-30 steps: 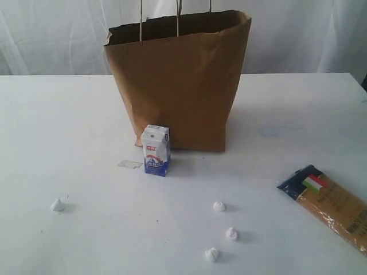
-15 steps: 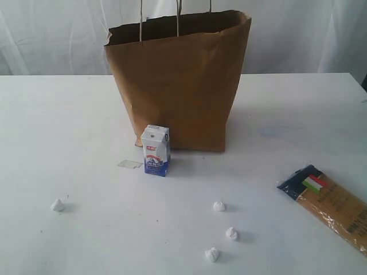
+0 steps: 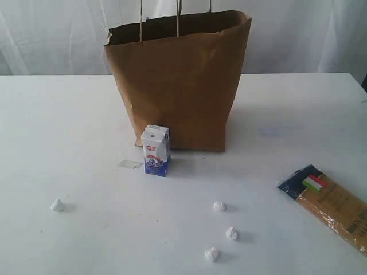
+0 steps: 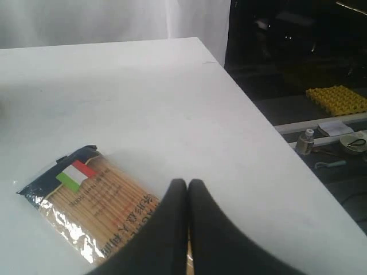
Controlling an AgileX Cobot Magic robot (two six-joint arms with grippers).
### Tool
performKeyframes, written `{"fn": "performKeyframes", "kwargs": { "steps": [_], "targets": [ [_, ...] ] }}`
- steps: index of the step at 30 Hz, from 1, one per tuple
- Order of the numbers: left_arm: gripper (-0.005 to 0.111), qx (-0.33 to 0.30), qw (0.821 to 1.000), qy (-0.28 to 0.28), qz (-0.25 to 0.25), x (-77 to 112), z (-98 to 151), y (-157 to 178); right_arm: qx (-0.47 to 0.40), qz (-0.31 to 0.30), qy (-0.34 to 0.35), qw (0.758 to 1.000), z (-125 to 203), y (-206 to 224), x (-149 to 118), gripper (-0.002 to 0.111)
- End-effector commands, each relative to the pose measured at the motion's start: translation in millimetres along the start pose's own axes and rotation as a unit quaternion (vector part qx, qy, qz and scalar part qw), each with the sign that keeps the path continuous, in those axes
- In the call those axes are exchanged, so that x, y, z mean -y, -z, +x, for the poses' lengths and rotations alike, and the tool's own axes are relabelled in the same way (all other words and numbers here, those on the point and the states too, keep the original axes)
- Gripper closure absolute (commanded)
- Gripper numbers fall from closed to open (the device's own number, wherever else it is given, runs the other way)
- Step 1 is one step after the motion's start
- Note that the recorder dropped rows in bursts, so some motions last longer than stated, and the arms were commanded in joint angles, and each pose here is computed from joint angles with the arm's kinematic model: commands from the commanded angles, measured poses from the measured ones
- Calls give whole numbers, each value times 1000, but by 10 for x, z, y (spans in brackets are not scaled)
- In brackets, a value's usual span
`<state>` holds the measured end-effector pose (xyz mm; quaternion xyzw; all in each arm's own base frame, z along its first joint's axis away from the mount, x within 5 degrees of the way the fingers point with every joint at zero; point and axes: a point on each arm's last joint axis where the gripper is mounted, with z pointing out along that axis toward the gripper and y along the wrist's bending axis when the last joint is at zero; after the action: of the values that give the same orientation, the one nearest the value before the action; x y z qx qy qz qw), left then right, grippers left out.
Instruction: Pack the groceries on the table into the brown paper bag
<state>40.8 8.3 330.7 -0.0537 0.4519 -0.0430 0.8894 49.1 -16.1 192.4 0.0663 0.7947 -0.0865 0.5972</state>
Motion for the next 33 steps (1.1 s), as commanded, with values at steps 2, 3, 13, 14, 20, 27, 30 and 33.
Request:
{"fn": "performKeyframes", "kwargs": {
  "steps": [2,3,13,14,20,27,30,33],
  "targets": [
    [107,-327,883,-302,151,165,627,-515,6,4,7,1000,8,-3,3,108],
    [107,-363,853,-331,176,168,829,-575,6,4,7,1000,8,-3,3,108],
    [107,-604,724,-235,236,298,1850,-766,6,4,7,1000,8,-3,3,108],
    [107,-635,709,-206,228,314,1906,-794,6,4,7,1000,8,-3,3,108],
    [107,-831,506,-127,192,384,2155,-1086,6,-4,9,1000,7,-4,-6,108],
    [106,-835,495,-129,204,415,2412,-1252,7,-6,9,1000,7,-4,-7,108],
    [92,-814,516,-105,245,478,2535,-1178,7,-6,9,1000,7,-4,-7,108],
    [70,-788,526,-81,309,561,2631,-1082,7,-6,9,1000,7,-4,-7,108]
  ]
}}
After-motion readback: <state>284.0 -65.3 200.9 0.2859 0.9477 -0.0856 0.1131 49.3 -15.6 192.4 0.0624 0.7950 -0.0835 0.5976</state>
